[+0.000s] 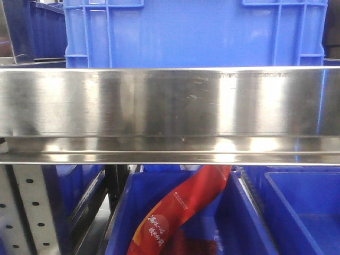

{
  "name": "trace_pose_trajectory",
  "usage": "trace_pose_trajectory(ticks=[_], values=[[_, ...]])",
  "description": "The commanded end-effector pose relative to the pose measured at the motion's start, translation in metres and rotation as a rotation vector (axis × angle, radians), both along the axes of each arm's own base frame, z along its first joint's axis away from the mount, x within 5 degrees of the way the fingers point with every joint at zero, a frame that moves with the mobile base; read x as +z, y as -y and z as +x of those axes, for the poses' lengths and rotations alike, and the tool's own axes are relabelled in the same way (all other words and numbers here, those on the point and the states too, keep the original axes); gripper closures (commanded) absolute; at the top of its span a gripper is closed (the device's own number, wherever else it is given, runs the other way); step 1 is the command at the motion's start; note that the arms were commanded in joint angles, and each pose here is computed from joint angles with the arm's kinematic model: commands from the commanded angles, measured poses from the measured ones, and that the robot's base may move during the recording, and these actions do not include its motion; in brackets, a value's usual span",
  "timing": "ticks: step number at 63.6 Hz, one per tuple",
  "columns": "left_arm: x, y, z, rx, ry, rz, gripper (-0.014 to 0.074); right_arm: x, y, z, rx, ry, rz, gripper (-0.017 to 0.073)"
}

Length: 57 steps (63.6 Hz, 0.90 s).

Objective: Grab block from conveyor and place in blue bin

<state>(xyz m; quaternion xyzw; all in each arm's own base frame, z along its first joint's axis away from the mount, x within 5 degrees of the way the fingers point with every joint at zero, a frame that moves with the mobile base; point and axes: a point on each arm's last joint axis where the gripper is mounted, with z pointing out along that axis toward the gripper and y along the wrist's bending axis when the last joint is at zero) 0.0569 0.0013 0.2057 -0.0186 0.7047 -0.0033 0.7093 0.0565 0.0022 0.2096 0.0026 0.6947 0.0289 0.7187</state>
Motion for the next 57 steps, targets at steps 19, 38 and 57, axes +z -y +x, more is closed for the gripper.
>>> trace_pose_trajectory(ticks=[19, 38, 57], values=[[0.0023, -0.0001, -0.0005, 0.002, 0.024, -0.006, 0.0704, 0.0017, 0.0005, -0.0002, -0.006, 0.030, 0.020, 0.0712], [0.0023, -0.0001, -0.0005, 0.002, 0.024, -0.006, 0.0704, 0.0017, 0.0005, -0.0002, -0.006, 0.030, 0.020, 0.0712], [0.0023, -0.0001, -0.0005, 0.002, 0.024, -0.006, 0.0704, 0.0017, 0.0005, -0.0002, -0.006, 0.030, 0.020, 0.0712]])
